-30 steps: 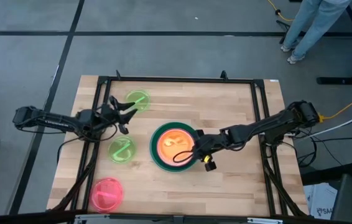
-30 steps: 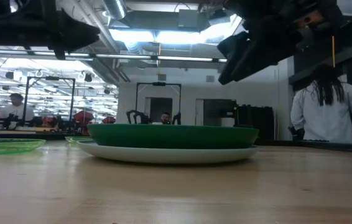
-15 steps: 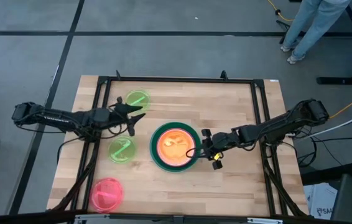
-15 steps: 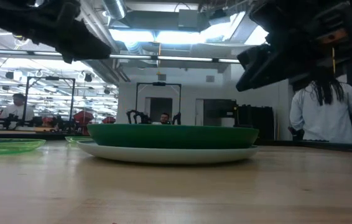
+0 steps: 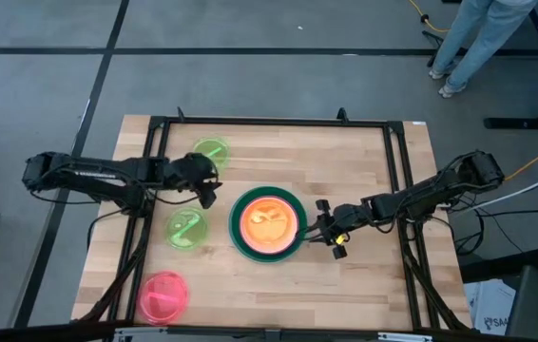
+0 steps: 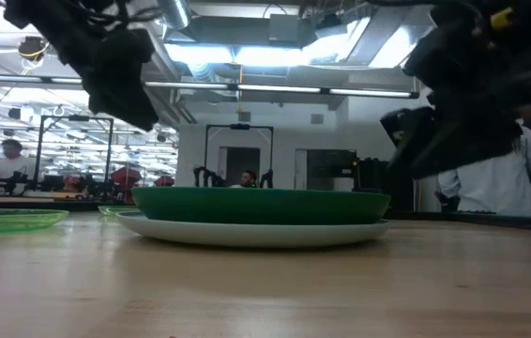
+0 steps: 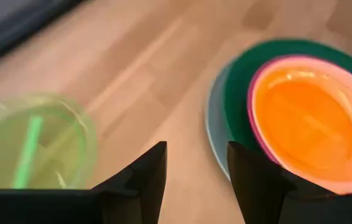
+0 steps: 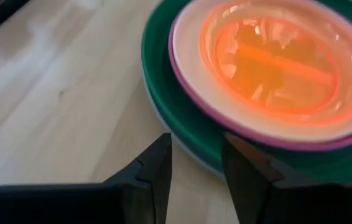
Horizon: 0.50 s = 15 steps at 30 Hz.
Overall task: Stack plastic plates
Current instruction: Stack the bottom light green plate on top of the orange plate
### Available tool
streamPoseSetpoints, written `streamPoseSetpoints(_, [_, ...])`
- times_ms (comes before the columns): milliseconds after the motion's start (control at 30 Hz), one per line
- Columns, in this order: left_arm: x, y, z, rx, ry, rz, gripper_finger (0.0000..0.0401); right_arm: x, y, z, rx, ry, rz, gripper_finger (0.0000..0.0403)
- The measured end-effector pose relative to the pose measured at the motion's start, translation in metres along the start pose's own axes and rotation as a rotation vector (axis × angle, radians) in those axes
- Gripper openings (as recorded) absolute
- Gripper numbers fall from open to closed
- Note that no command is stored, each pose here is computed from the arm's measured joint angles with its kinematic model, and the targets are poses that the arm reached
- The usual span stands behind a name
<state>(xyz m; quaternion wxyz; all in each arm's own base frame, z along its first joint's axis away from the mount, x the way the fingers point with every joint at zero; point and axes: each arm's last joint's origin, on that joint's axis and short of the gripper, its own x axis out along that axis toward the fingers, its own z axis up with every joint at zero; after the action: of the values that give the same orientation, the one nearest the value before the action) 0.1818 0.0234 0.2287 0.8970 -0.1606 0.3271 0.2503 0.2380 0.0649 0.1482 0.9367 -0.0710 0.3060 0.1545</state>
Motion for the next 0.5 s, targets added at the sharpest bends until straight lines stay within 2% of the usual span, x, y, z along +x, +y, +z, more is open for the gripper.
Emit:
streamPoseSetpoints(133, [0.012, 0.001, 0.004, -0.022, 0.163, -0.028, 0.0161, -0.001, 0.001, -0.010, 0.021, 0.006, -0.002, 0.0131])
streamPoseSetpoints(500, [0.037, 0.020, 0.017, -0.044, 0.554, 0.040, 0.0161, -0.002, 0.000, -0.022, 0.036, -0.012, -0.049, 0.0131])
